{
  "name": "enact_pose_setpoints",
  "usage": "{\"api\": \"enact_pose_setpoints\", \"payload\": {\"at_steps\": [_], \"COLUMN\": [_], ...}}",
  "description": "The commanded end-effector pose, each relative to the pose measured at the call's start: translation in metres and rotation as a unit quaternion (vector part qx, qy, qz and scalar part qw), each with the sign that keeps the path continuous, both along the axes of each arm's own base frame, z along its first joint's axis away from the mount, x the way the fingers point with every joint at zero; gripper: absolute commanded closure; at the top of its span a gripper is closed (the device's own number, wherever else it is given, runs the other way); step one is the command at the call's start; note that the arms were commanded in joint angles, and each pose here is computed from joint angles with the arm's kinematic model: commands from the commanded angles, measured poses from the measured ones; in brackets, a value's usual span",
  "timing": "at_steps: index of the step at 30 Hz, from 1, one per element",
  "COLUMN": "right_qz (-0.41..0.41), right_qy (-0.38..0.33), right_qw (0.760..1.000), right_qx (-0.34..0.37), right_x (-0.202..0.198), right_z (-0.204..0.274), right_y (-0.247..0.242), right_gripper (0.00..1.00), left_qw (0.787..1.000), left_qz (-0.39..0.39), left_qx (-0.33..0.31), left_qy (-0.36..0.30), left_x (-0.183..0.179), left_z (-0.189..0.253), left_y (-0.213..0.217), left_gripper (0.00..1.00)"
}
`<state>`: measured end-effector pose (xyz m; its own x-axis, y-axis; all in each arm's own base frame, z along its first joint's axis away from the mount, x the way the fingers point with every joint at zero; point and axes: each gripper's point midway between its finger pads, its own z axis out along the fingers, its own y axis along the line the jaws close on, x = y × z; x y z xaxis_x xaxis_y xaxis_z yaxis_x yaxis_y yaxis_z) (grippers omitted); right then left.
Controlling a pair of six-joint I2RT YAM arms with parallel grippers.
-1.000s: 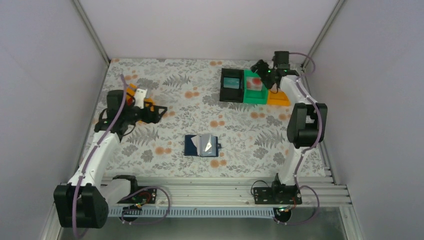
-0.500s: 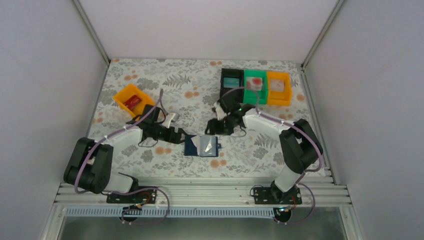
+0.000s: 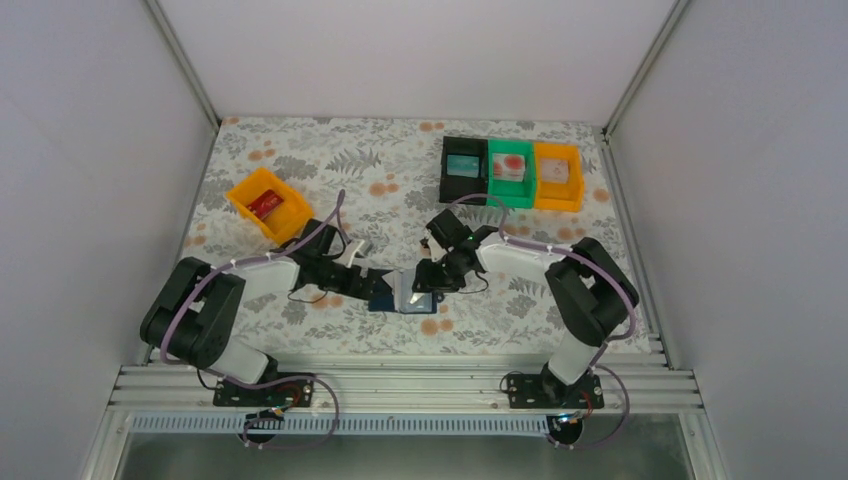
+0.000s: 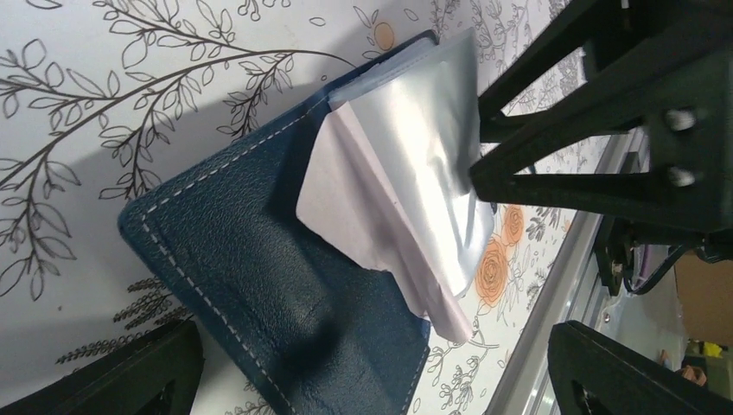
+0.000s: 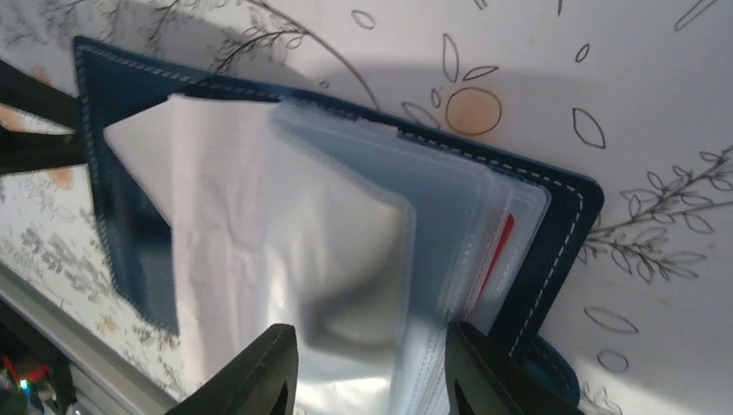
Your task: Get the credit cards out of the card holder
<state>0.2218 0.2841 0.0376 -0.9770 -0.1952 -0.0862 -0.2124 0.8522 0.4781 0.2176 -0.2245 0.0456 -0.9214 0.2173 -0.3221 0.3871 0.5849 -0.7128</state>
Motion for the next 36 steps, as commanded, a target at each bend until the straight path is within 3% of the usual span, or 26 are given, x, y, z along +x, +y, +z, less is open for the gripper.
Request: {"api": "enact_pose_setpoints", "payload": {"at_steps": [1,3,5,9,17,20,24,27,30,34,36], "right_qz": [0.011,0.023,0.033,0.052,0.106,0.124,0.113,0.101,0.089,0.085,0.092], "right_qy": [-0.013,-0.018,-0.025,-0.030,-0.039,-0.052,-0.066,-0.090,-0.144,-0.261,-0.328], "right_qw": [1.000,0.999,0.999,0.998,0.988,0.981,0.985,0.984,0.975,0.939,0.910], "right_qx": [0.006,0.019,0.026,0.034,0.106,0.137,0.116,0.114,0.141,0.209,0.239], "right_x": [0.008,0.012,0.012,0.005,-0.004,-0.004,0.002,0.008,0.020,0.031,0.031], "right_z": [-0.012,-0.007,-0.001,0.006,0.032,0.049,0.054,0.072,0.110,0.193,0.239], "right_y": [0.014,0.024,0.031,0.038,0.069,0.078,0.061,0.037,0.009,-0.026,-0.040], "right_gripper": [0.59,0.65,0.69,0.72,0.72,0.69,0.63,0.56,0.41,0.16,0.03], "left_qw": [1.000,1.000,1.000,1.000,1.000,1.000,0.999,0.996,0.987,0.955,0.914], "left_qz": [-0.011,-0.017,-0.022,-0.027,-0.023,-0.022,-0.032,-0.056,-0.102,-0.188,-0.228], "left_qx": [-0.003,-0.007,-0.007,-0.001,0.009,0.012,0.003,-0.018,-0.030,-0.067,-0.103], "left_qy": [-0.003,-0.004,-0.003,0.002,0.002,-0.001,-0.032,-0.070,-0.118,-0.220,-0.321], "left_x": [0.000,-0.001,-0.001,-0.002,0.000,0.001,0.009,0.013,0.014,0.011,0.010], "left_z": [-0.005,-0.005,-0.006,-0.011,-0.014,-0.013,0.000,0.022,0.045,0.107,0.165], "left_y": [-0.005,-0.008,-0.011,-0.013,-0.012,-0.011,-0.015,-0.021,-0.026,-0.037,-0.042], "left_gripper": [0.03,0.13,0.35,0.62,0.95,0.98,0.98,0.97,0.98,0.98,0.98]}}
